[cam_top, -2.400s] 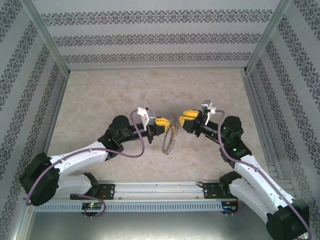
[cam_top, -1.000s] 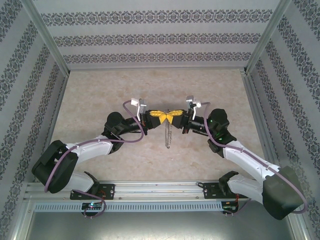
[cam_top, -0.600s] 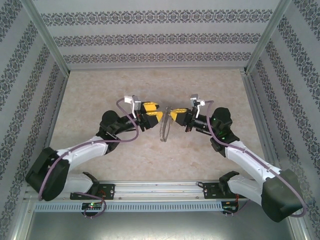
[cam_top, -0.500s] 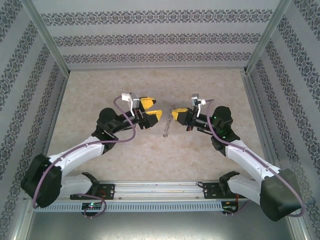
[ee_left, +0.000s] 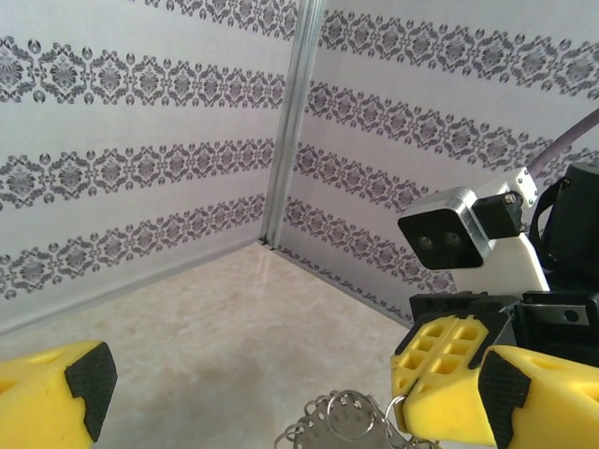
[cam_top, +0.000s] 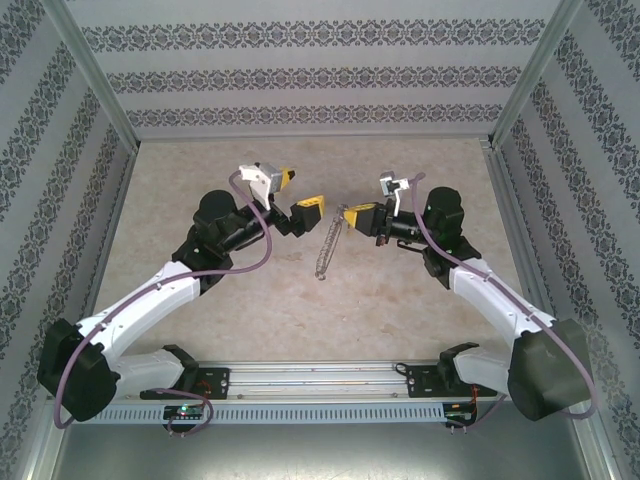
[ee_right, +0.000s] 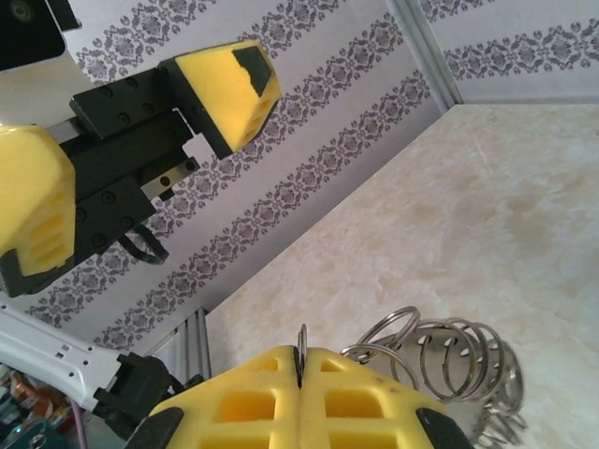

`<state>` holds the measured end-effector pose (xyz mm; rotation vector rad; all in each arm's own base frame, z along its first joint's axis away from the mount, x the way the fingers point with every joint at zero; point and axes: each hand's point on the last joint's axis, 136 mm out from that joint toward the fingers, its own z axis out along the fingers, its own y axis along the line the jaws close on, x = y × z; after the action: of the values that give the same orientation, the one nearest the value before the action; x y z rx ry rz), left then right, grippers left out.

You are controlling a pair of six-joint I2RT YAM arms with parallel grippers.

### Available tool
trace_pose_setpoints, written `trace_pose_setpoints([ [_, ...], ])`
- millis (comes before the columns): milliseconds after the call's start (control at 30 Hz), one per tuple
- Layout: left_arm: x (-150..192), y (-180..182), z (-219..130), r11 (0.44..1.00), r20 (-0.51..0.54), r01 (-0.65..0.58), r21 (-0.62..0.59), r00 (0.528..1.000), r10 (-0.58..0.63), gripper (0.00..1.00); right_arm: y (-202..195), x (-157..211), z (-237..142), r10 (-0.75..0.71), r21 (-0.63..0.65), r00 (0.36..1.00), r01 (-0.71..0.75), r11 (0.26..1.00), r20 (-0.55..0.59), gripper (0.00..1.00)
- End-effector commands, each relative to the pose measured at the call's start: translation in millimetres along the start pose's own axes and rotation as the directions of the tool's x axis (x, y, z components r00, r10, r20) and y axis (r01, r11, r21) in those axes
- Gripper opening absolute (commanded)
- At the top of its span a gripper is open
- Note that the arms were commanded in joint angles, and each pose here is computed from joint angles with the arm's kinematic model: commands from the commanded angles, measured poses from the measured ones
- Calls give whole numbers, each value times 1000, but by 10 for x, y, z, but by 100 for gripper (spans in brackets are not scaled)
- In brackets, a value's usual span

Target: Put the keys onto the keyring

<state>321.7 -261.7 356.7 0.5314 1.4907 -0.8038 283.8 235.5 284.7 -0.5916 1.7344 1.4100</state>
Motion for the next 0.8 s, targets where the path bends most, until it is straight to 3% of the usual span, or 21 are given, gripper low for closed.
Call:
trace_pose_setpoints([
  [0,-104,84,35,994,-45,-101,-36,994,100,100,118,-144,2,-61,-80,998,59,995,-18,0],
  [200,-67,215,180,988,-105,-145,-43,985,140,95,25,-231,45,-55,-110,998,50,993,-41,0],
  [333,-60,349,272,998,-118,-68,-5,991,67,84,-12,-284,75,-58,-117,997,52,992,-46,0],
  [467,-38,499,356,998,-173,53,24,984,-48,85,-51,-334,107,-56,-115,997,51,992,-45,0],
  [767,87,450,361,951,-314,218,220,939,-142,85,-187,-455,230,-47,-130,997,39,991,-58,0],
])
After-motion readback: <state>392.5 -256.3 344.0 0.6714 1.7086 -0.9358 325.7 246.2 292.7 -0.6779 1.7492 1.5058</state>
